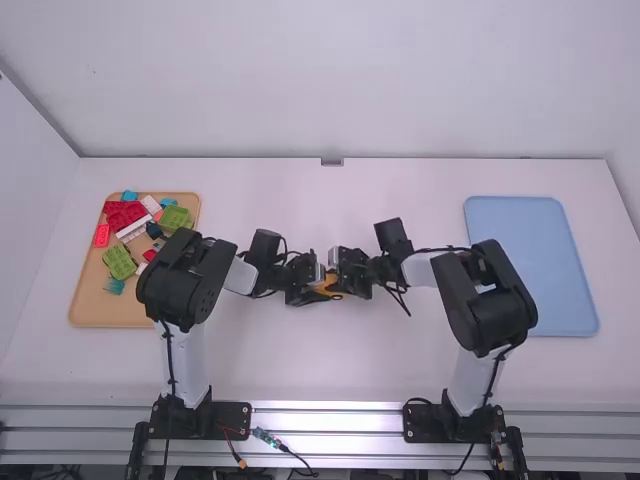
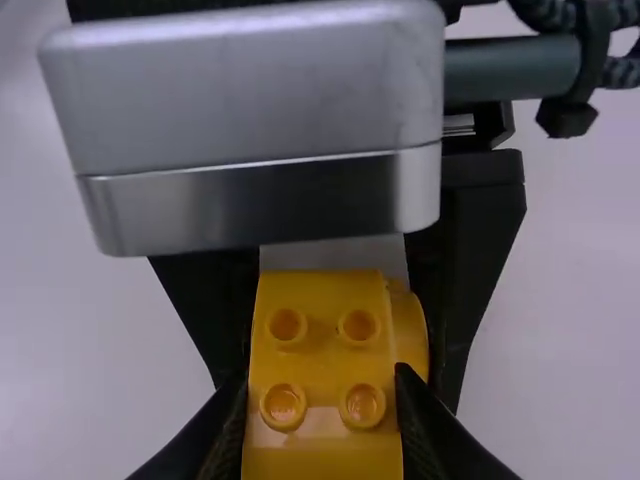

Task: Assemble lego blocks to make yellow taxi

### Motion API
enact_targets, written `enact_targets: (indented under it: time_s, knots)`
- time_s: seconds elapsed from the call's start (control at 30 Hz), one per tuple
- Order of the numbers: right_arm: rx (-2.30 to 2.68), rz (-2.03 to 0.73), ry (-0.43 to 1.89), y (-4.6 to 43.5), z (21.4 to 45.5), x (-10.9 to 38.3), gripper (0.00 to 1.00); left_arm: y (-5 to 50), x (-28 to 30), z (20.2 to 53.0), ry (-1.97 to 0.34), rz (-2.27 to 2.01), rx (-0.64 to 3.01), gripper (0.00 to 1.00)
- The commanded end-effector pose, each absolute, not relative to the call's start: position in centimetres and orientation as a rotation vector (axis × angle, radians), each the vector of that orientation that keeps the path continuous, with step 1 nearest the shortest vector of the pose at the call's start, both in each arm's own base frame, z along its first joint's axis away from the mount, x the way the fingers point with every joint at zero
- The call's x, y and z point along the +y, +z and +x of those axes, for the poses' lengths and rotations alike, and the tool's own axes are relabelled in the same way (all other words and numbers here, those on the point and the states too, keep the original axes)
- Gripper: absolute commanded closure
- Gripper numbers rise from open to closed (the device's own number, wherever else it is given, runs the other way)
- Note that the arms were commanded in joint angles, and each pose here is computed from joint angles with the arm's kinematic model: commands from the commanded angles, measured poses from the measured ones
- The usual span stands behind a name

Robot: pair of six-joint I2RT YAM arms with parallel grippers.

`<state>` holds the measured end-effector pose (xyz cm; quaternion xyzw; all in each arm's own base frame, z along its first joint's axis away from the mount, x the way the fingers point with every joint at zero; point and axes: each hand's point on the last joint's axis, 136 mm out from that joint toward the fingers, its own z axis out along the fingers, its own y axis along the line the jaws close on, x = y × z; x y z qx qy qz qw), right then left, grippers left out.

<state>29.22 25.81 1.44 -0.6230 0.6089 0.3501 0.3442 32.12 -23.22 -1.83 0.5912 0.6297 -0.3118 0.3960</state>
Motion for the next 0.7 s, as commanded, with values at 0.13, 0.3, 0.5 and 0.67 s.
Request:
enact_targets:
  time_s: [0.13,0.3,0.5,0.67]
  knots:
    - [1.664,-1.57,0.799,0.5,30.5,24.6,1.0,-4.8,-21.7,31.7,-0.684,1.543,1.7,0.98]
    - [1.657,-1.557,0.828,0.6,30.2,24.1,1.0,-4.8,-21.7,31.7,-0.683,1.542,1.7,0.98]
    - [1.693,-1.565,0.823,0.1,29.9,23.9,1.0,-5.1,-21.4,32.1,-0.651,1.544,1.718,0.98]
    - [1.681,-1.576,0.845,0.2,29.5,24.0,1.0,-5.0,-21.4,32.2,-0.643,1.541,1.717,0.98]
